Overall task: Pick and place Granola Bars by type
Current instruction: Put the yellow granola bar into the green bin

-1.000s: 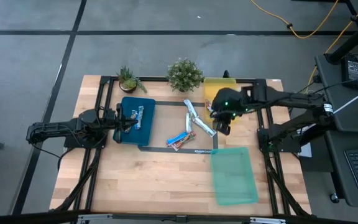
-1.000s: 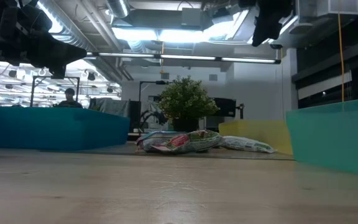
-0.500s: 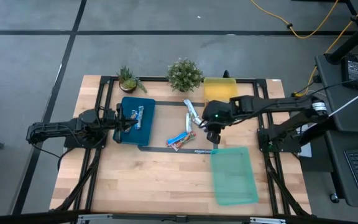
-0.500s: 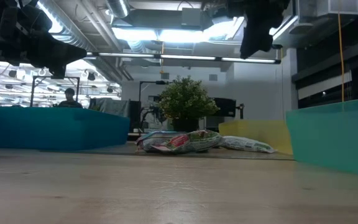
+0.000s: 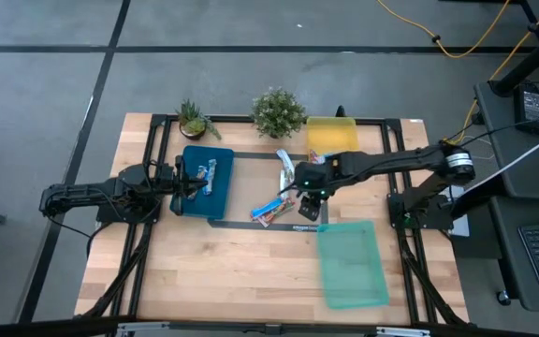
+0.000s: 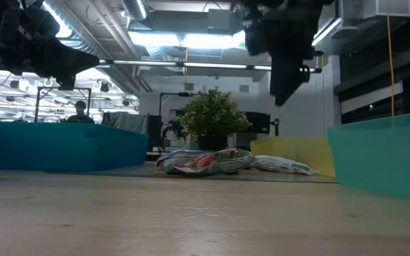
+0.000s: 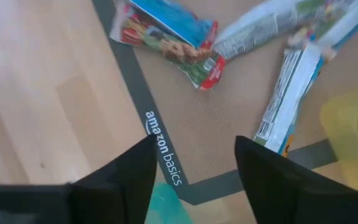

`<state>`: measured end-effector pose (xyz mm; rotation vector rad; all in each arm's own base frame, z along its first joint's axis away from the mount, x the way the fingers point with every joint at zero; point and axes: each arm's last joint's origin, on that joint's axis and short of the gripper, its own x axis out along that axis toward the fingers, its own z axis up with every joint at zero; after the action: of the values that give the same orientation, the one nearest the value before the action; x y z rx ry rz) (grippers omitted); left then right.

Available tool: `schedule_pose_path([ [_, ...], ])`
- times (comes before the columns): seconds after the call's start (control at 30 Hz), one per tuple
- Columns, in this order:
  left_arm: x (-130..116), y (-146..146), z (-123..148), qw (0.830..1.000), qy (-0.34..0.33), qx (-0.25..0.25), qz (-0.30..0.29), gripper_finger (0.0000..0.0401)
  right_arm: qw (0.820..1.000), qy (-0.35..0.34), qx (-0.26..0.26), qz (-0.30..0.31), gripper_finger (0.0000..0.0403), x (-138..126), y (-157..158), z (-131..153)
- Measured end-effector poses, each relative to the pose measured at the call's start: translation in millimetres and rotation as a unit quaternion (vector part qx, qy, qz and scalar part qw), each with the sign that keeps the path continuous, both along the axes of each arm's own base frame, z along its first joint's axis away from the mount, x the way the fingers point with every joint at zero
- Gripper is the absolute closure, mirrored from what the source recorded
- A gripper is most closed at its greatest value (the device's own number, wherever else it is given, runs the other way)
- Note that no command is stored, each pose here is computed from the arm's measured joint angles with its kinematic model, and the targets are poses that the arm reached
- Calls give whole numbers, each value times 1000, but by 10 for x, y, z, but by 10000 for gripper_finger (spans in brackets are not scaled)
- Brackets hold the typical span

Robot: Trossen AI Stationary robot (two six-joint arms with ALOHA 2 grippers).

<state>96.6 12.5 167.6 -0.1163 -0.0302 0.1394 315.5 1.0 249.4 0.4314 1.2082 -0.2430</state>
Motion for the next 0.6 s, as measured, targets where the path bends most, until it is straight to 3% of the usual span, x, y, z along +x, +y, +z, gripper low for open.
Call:
schedule_pose_path([
  [0.2, 0, 0, 0, 1000, 0, 0, 0, 394, 998, 51, 4, -45, 157, 124, -7, -291],
  [0.47, 0, 0, 1, 1000, 0, 0, 0, 388, 985, 106, -37, -134, 155, 169, -46, -547],
  [0.6, 0, 0, 0, 1000, 0, 0, 0, 392, 981, 117, -42, -149, 155, 191, -63, -625],
])
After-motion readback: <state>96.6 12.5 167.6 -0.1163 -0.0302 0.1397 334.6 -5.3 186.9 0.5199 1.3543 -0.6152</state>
